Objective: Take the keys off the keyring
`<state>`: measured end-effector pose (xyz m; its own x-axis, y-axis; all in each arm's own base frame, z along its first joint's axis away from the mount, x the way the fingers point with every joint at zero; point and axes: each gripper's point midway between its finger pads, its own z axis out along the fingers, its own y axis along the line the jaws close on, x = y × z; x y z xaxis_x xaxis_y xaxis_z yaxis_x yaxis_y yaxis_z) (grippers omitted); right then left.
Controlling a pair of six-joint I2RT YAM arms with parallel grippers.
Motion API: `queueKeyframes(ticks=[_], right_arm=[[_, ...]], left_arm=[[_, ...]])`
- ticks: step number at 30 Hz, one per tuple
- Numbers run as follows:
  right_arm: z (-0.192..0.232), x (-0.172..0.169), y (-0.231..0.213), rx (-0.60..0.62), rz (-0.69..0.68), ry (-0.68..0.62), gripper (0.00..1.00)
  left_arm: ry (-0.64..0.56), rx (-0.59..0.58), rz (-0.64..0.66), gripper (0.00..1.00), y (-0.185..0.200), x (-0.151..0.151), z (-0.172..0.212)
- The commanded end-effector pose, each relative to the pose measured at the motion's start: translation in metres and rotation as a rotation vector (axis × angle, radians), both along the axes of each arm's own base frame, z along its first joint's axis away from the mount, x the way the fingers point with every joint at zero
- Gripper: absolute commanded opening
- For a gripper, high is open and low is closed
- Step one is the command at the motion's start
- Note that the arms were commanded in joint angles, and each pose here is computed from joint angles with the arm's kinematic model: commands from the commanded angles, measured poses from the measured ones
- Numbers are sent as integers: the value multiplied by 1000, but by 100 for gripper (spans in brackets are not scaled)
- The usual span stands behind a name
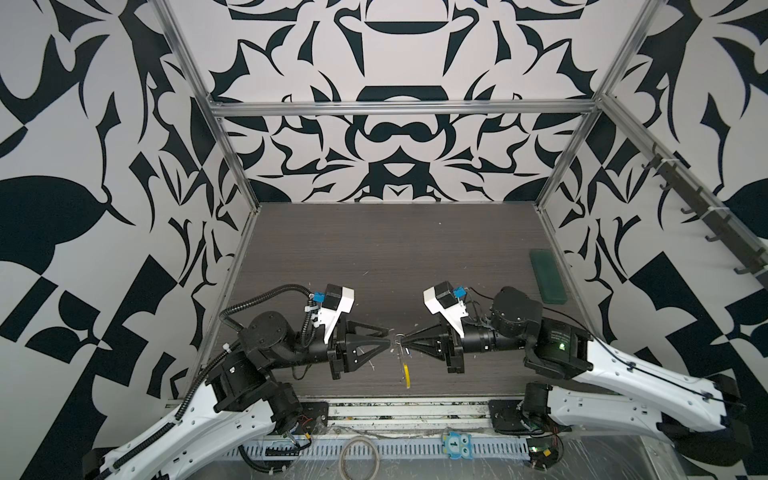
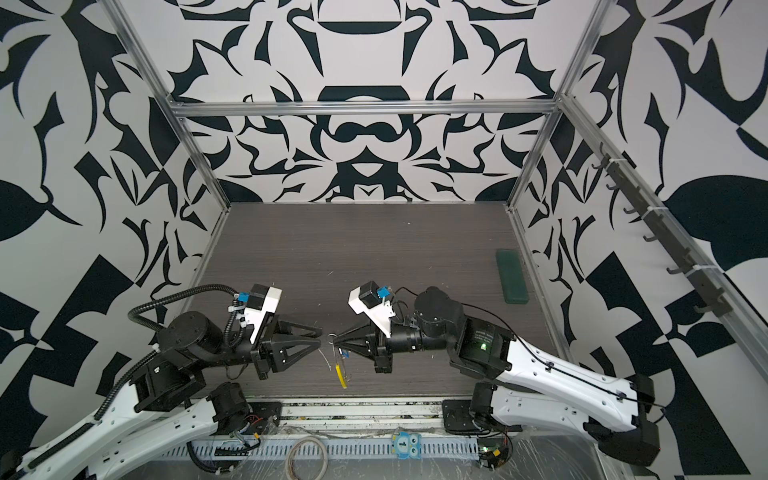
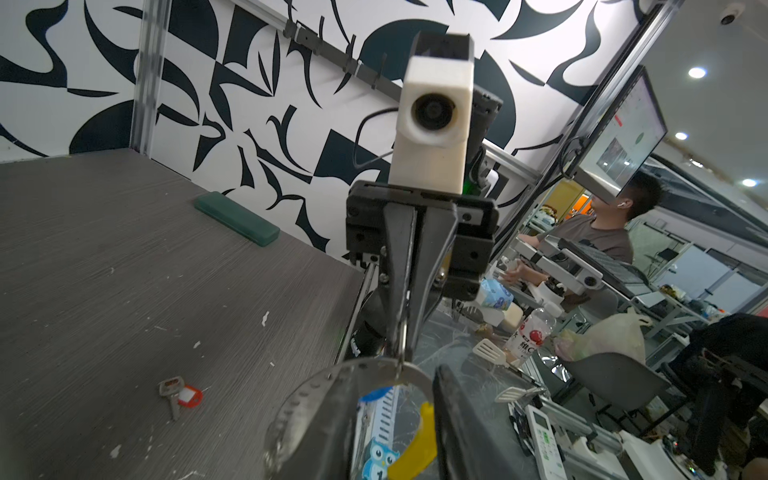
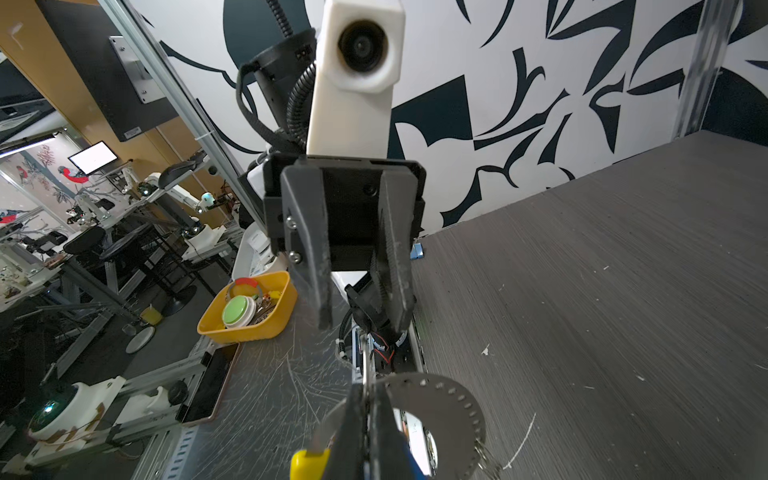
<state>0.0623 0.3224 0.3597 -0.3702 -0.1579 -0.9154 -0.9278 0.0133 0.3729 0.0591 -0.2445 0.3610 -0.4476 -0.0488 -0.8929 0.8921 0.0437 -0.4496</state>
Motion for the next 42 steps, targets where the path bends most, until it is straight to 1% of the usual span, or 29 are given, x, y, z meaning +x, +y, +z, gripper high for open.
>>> queueKeyframes(ticks=[1,8,9,11,14,16,21,25,29,35,42], right_arm=[[14,-10,-4,-25,51,-22,0],[11,-10,-1,-117,71,-17,0],[11,-10,-1,-124,73,-18,0],[11,-10,0,-140,74,-16,0],[10,-9,1,-155,77,-16,0],[11,-9,1,-158,77,-18,0],[11,-8,2,-169,77,-23,0],[10,-7,2,-188,79,-23,0],[7,-7,3,-213,83,-26,0],[3,-5,3,-246,77,-31,0],[3,-2,4,-261,70,-35,0]], left_arm=[[14,70,-27,30,2,-6,-2],[53,156,-91,33,-7,-11,-4],[59,169,-101,32,-8,-12,-5],[73,200,-120,28,-11,-12,-8],[82,219,-130,23,-13,-13,-10],[83,225,-130,23,-13,-12,-10],[84,237,-133,15,-15,-12,-11],[82,238,-129,15,-15,-10,-10],[88,247,-133,18,-16,-11,-10],[104,273,-143,16,-18,-11,-12],[106,283,-141,6,-18,-10,-12]])
